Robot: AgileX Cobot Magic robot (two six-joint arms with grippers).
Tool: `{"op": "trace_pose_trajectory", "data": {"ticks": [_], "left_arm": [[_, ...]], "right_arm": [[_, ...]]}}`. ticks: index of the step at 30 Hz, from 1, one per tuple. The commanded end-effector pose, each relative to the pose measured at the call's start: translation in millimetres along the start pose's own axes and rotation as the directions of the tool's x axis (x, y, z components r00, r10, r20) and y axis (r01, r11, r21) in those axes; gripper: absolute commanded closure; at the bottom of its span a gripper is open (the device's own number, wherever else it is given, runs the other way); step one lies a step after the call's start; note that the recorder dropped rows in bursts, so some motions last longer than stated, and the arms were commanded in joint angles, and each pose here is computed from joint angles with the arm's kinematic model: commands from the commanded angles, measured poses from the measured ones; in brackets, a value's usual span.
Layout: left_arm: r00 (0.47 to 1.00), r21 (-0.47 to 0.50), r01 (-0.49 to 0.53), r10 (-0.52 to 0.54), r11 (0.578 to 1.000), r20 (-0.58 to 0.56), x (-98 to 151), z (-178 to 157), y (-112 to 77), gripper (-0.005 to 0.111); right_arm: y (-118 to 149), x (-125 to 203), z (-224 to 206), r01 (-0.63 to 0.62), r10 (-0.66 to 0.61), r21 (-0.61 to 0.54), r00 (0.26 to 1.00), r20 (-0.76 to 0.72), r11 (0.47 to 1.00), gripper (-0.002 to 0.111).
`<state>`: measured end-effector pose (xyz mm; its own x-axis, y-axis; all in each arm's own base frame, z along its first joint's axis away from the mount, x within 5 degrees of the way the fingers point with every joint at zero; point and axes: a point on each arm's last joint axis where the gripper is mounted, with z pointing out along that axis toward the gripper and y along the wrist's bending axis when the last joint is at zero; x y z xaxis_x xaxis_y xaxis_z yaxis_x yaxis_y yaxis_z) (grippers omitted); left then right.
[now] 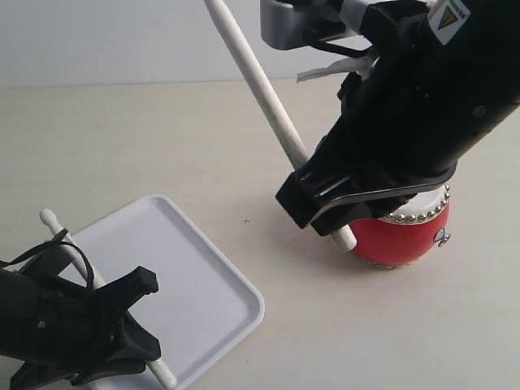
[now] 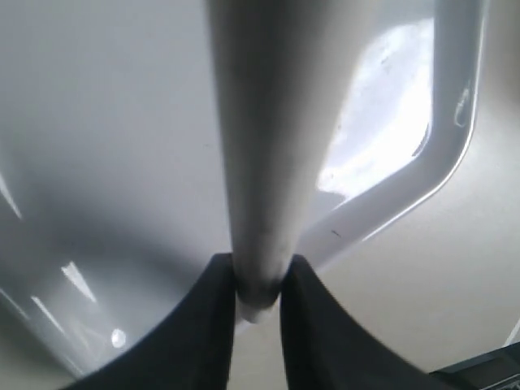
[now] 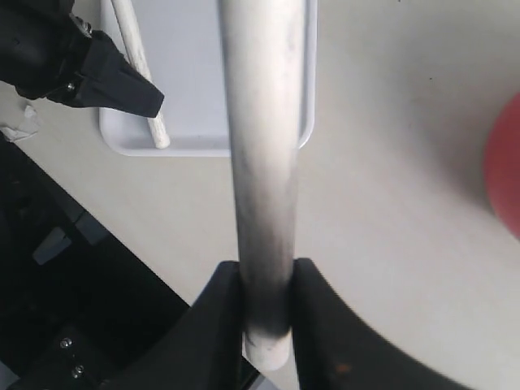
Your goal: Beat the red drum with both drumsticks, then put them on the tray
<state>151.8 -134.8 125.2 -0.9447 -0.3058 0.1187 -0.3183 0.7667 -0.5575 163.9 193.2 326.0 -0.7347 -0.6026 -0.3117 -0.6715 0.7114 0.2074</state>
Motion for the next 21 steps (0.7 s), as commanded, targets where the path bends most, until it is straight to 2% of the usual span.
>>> {"op": "trace_pose_trajectory", "data": {"ticks": [1, 15, 21], "left_arm": [[0.996, 0.017, 0.089, -0.089, 0.996, -0.002, -1.8, 1.6, -1.8, 0.107], [0.996, 0.004, 0.085, -0.085, 0.996, 0.031, -4.7, 1.6, -0.4, 0.106], [0.996, 0.004, 0.085, -0.085, 0.996, 0.031, -4.7, 1.6, -0.4, 0.09]], "right_arm": [[0.0, -0.5, -4.7, 0.012, -0.012, 0.01, 1.0, 0.019, 1.0, 0.108], [-0.8, -1.0, -4.7, 0.016, -0.016, 0.019, 1.0, 0.025, 1.0, 0.108], [-1.0, -1.2, -4.7, 0.017, -0.017, 0.021, 0.999, 0.027, 1.0, 0.108]]}}
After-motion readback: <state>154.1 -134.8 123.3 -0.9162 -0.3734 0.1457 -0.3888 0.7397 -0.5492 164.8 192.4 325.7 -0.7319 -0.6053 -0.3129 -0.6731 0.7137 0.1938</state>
